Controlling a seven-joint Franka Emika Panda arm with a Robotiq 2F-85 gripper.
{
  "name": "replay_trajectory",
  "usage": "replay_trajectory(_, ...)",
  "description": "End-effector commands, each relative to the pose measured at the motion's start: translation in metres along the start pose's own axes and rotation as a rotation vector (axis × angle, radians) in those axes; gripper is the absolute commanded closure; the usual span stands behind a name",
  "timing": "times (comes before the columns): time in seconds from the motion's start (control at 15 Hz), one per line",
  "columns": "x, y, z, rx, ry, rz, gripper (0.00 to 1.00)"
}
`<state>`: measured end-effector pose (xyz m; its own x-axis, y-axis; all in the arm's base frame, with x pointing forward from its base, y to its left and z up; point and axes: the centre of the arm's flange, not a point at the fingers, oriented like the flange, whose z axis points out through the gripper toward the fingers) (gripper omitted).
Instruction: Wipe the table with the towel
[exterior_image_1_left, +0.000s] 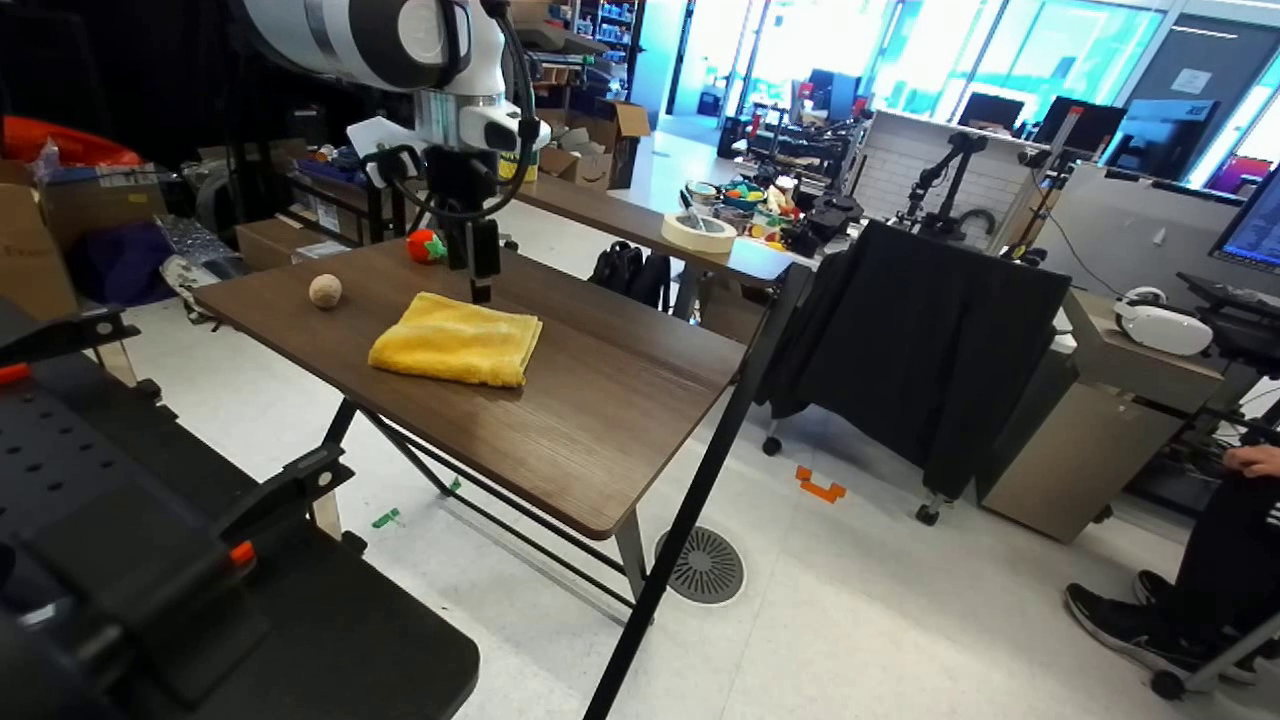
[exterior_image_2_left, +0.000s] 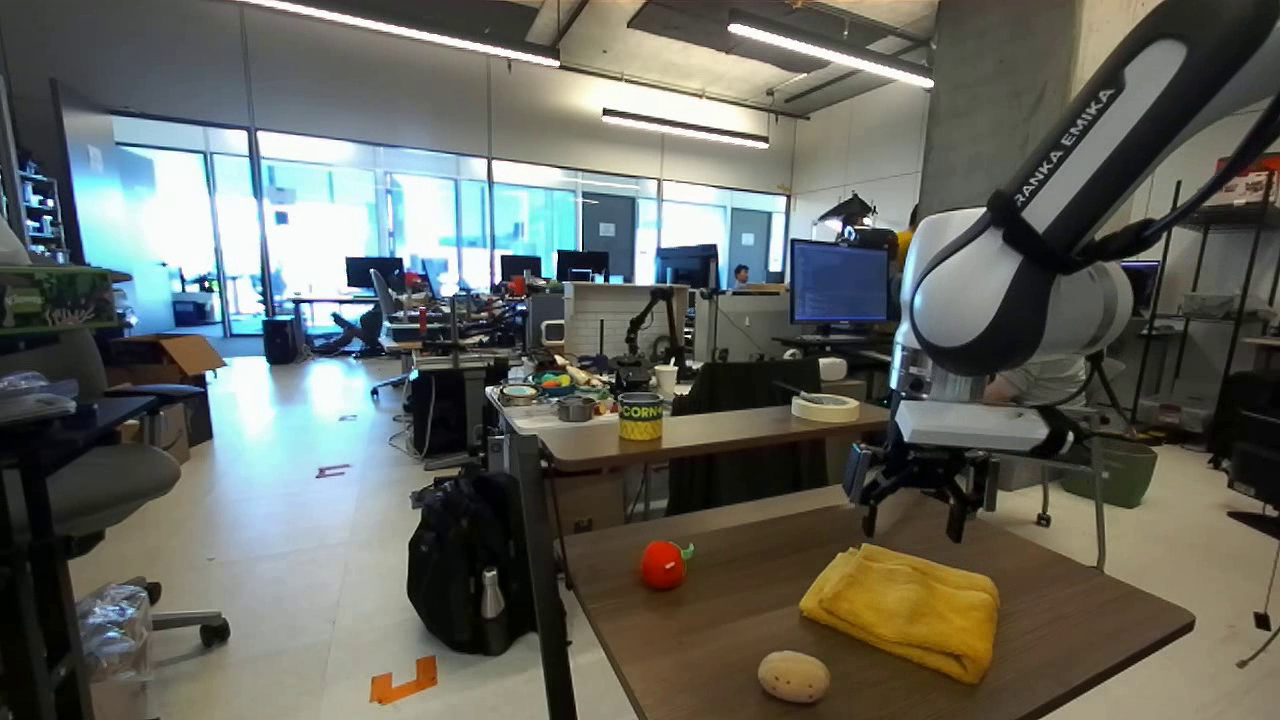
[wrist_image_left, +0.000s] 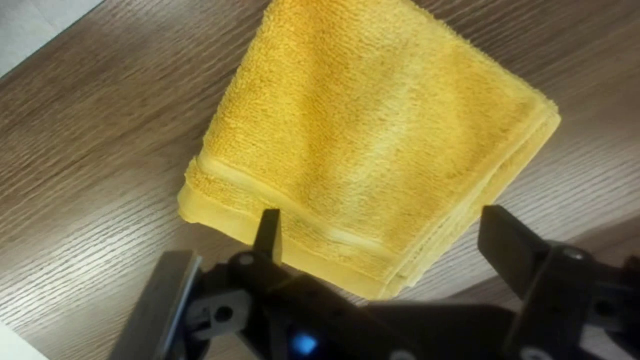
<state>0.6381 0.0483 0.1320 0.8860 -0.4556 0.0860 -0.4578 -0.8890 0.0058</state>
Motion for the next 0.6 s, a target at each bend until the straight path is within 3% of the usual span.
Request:
replay_trajectory(0.0, -0.001, 0.003, 0.002, -0.008, -0.009, 0.011, 0.00)
replay_trajectory(0.53, 0.002, 0.011, 0.033, -0.040, -0.014, 0.014, 0.00)
